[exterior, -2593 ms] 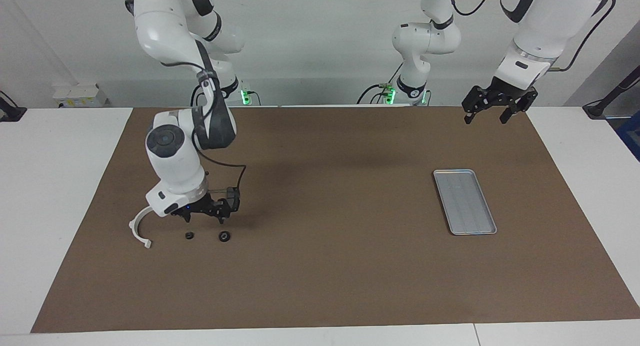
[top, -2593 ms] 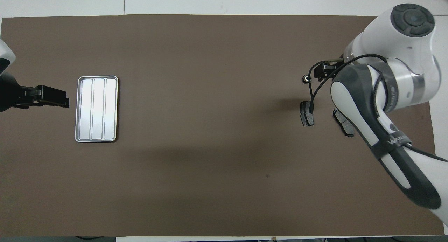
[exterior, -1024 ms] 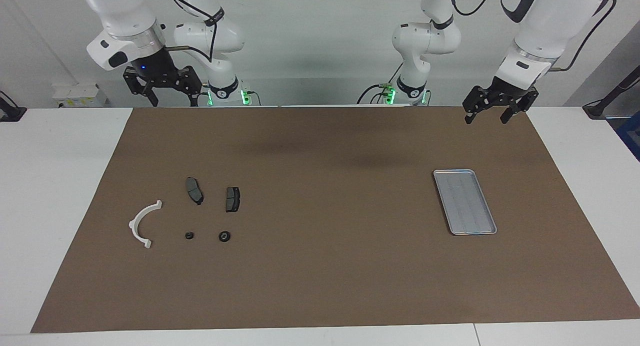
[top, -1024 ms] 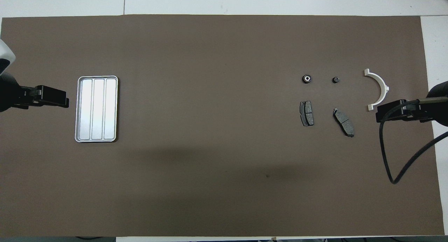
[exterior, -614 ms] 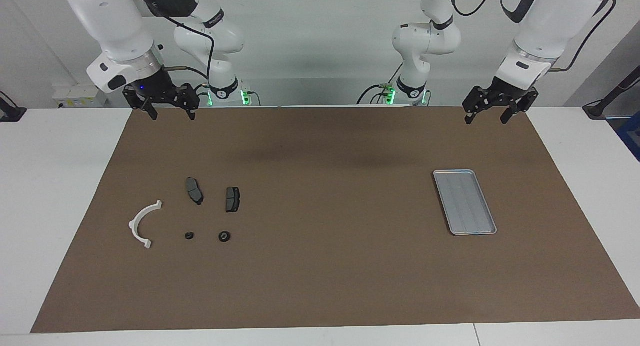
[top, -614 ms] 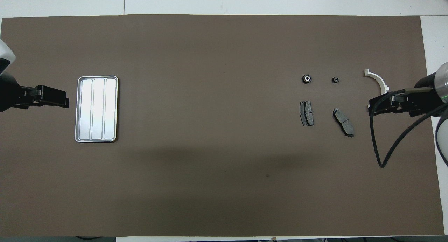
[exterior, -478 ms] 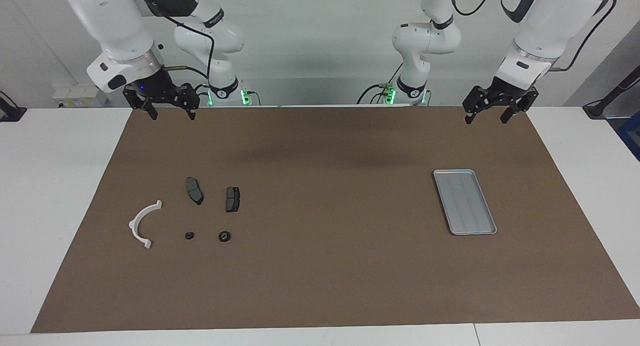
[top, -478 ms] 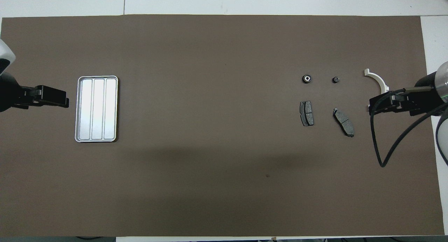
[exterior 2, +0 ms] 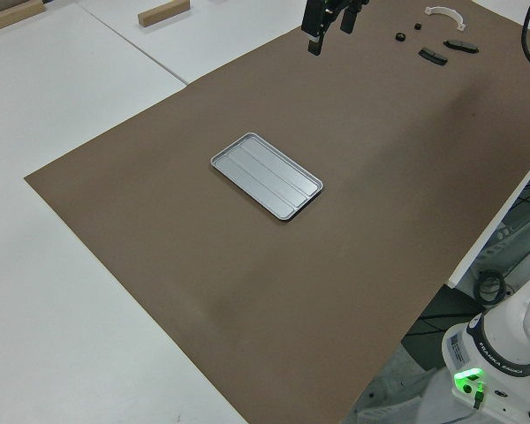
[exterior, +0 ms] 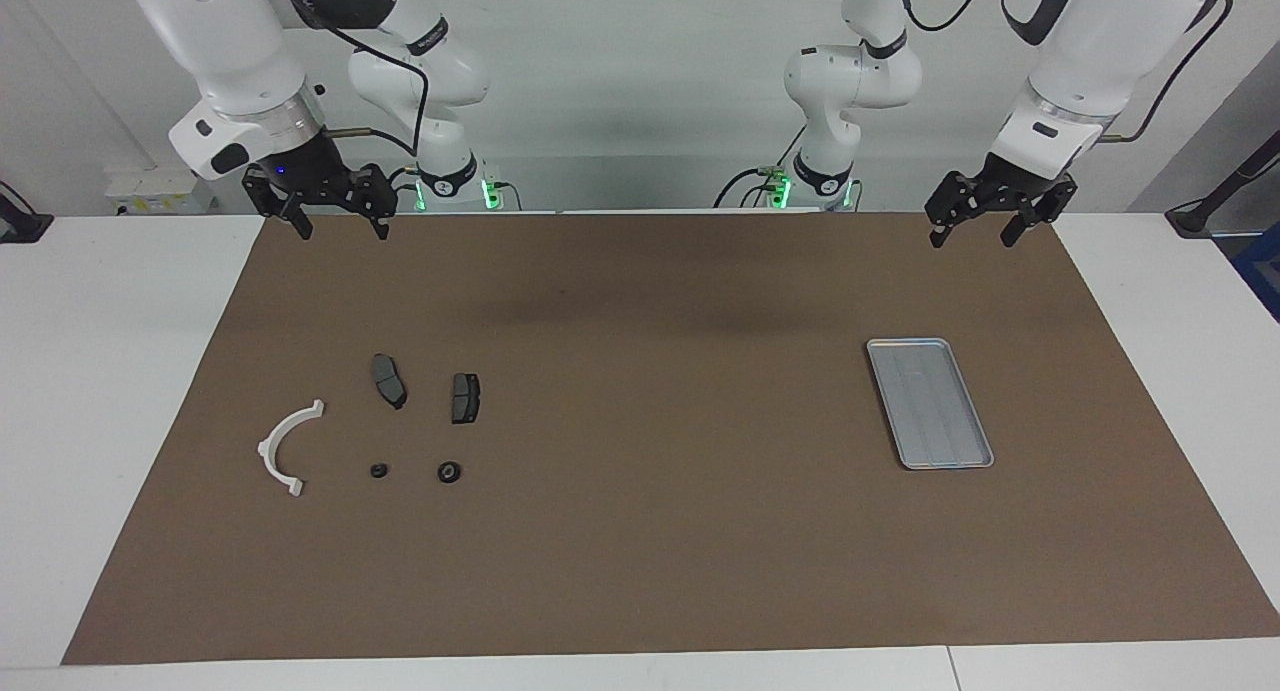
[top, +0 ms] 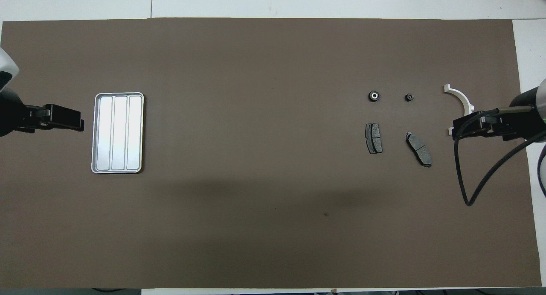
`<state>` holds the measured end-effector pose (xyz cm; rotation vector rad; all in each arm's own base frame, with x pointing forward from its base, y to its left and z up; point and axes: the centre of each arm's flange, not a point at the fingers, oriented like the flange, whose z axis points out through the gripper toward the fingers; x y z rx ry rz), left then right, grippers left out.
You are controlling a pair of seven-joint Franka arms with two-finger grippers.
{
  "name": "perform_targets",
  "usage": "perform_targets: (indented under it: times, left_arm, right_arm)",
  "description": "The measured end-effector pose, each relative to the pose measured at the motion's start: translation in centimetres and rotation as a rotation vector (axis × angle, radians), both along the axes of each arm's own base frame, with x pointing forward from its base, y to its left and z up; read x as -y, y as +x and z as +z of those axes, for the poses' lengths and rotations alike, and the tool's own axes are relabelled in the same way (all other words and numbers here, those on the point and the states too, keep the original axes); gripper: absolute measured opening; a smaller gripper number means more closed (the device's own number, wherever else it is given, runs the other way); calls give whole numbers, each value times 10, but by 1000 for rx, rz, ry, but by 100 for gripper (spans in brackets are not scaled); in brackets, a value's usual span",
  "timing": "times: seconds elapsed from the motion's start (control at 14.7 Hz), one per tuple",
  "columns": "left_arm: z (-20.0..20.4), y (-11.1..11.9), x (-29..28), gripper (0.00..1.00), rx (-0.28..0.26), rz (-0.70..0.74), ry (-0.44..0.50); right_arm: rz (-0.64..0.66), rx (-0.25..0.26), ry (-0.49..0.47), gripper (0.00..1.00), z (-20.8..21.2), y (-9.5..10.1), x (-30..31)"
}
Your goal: Place bearing gear from tray to pile
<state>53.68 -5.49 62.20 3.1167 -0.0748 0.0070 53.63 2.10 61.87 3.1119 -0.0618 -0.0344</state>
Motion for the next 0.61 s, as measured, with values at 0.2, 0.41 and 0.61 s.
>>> perform_targets:
  times: [0.2, 0.41, 0.61]
  left_arm:
    - [0, 0, 0, 100, 0, 0, 0]
    - [0, 0, 0, 100, 0, 0, 0]
    - [0, 0, 0, 100, 0, 0, 0]
  right_arm:
    - [4, 16, -12, 100, 1, 2, 0]
    - [5, 17, -13, 100, 2, 2, -1]
    - [5, 17, -13, 100, 1, 2, -1]
